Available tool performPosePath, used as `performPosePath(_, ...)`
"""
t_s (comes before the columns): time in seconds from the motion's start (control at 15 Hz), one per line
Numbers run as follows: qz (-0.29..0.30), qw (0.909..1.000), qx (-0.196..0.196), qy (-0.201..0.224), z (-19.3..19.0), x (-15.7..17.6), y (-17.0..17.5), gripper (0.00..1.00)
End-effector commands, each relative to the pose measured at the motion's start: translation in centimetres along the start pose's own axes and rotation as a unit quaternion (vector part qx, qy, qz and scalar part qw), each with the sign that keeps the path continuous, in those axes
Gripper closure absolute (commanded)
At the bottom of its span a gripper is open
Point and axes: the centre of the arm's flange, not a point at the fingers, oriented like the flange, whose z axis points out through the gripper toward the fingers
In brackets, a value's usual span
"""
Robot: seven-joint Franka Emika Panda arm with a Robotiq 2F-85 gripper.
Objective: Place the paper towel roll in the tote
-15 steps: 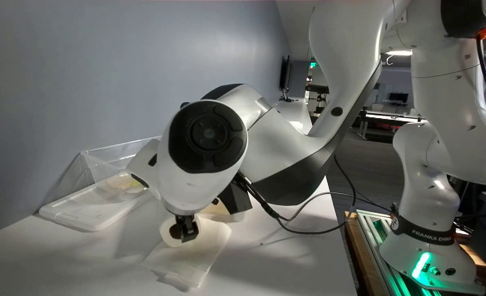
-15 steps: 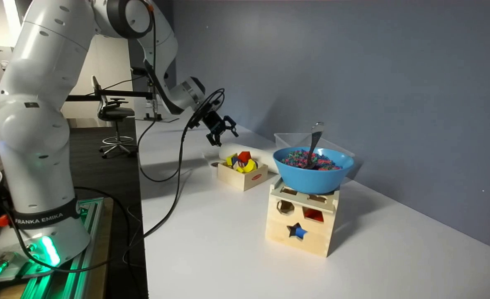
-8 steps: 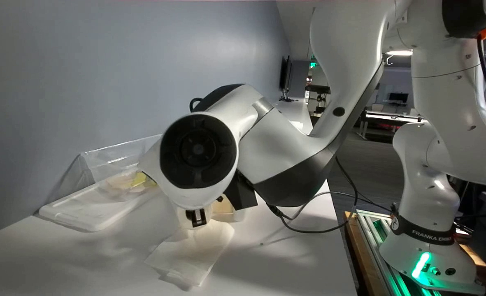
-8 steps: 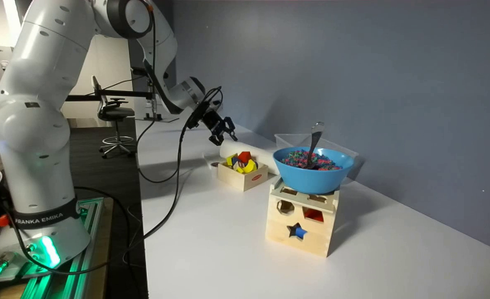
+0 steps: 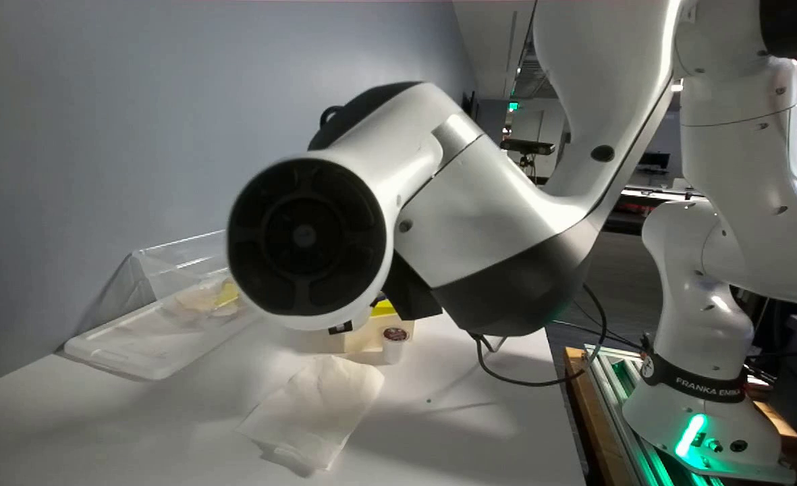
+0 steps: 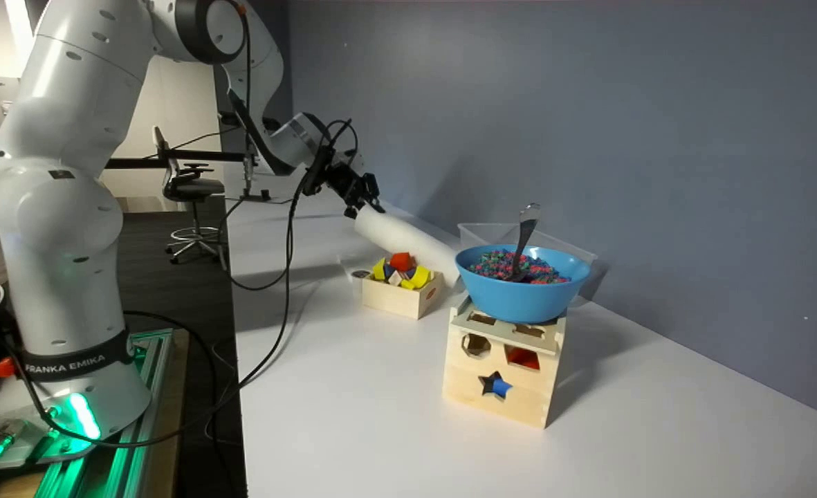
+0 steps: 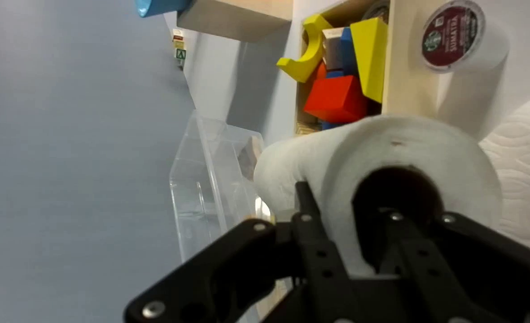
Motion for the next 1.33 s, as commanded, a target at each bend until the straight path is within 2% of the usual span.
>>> performPosePath(0.0,-0.008,0.9998,-0.019,0.001,-3.9,-0.6,2.4,0.96)
performPosePath(0.2,-0.019,0.9995,-0.008,0.024,-7.9,-1.5,4.3,0.96)
performPosePath(0.47,0.01,0.9977,-0.063,0.022,-12.3,-3.2,7.1,0.96)
performPosePath(0.6,0.045,0.9939,-0.101,0.005,-12.6,-4.0,9.2,0.96)
performPosePath(0.73,0.075,0.9905,-0.114,-0.017,-10.7,-4.5,12.8,0.96)
performPosePath(0.87,0.078,0.9931,-0.086,-0.015,-8.1,-4.6,15.7,0.96)
performPosePath(0.93,0.066,0.9971,-0.034,0.012,-6.6,-4.4,16.4,0.96)
performPosePath(1.0,0.075,0.9943,-0.074,-0.012,-9.0,-3.8,14.0,0.85)
performPosePath(1.13,0.079,0.9956,-0.05,0.004,-7.2,-3.1,16.2,0.85)
performPosePath(1.27,0.082,0.9956,-0.045,0.006,-6.8,-3.0,16.7,0.85)
